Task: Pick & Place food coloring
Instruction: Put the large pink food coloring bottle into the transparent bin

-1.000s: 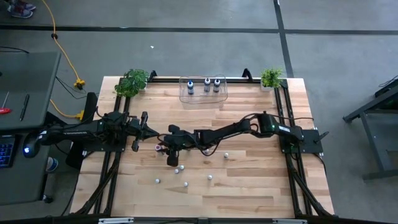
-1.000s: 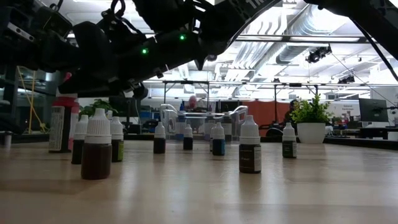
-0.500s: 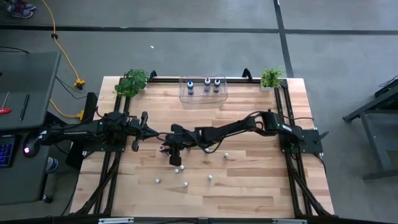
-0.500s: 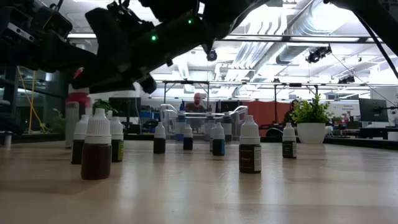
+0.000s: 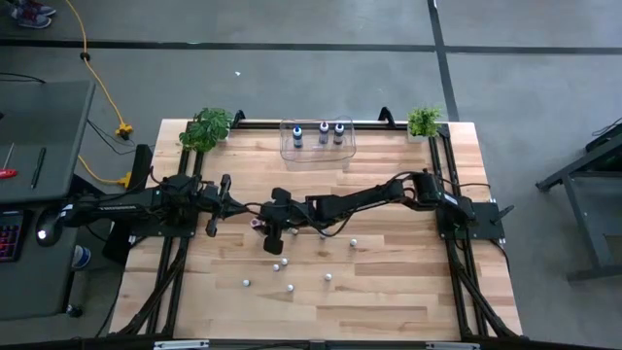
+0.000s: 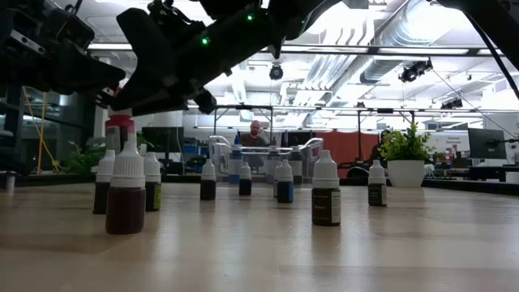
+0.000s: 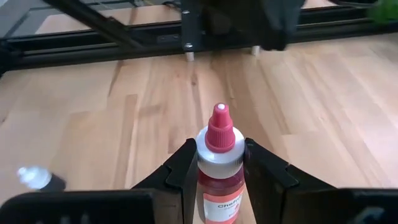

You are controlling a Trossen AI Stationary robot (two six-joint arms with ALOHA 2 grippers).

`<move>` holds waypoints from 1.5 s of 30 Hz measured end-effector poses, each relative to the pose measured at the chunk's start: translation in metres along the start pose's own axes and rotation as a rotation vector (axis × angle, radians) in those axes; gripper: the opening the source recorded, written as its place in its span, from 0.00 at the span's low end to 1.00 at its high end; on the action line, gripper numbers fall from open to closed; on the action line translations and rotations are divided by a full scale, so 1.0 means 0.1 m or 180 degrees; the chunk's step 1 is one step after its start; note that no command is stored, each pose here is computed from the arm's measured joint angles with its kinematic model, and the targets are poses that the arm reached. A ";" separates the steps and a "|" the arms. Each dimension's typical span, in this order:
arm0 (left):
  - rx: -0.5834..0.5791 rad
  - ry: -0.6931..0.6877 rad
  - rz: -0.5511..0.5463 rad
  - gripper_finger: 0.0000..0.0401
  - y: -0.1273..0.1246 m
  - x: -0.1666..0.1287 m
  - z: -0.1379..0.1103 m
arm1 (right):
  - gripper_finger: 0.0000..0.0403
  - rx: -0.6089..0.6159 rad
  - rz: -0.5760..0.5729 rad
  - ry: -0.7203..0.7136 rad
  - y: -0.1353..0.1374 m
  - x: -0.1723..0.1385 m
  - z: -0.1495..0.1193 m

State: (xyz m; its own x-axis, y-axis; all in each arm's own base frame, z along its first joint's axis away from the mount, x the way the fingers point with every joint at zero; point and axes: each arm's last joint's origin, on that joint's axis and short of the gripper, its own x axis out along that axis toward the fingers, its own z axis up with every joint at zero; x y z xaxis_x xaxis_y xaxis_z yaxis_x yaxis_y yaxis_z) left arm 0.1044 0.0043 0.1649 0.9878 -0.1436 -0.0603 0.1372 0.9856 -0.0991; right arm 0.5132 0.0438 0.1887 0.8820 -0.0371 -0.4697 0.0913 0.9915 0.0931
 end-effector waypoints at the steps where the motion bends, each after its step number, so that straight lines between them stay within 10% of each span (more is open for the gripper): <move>1: -0.0001 0.0002 0.0005 0.01 0.00 0.00 0.00 | 0.25 0.0038 -0.0046 -0.0006 0.00 0.00 0.00; 21: 0.0000 -0.0001 0.0011 0.01 0.00 0.00 0.00 | 0.25 0.0161 -0.0983 0.0073 -0.21 -0.26 0.19; 45: 0.0000 -0.0003 0.0046 0.01 0.00 0.00 0.00 | 0.25 0.0132 -0.1312 -0.0265 -0.49 -1.65 1.11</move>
State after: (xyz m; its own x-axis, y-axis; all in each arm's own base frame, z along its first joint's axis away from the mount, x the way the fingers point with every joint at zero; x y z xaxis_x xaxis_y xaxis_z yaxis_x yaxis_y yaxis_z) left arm 0.1044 0.0047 0.1649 0.9898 -0.1292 -0.0608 0.1229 0.9875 -0.0983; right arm 0.4146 -0.0128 0.3594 0.8021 -0.4411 -0.4026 0.4612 0.8858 -0.0516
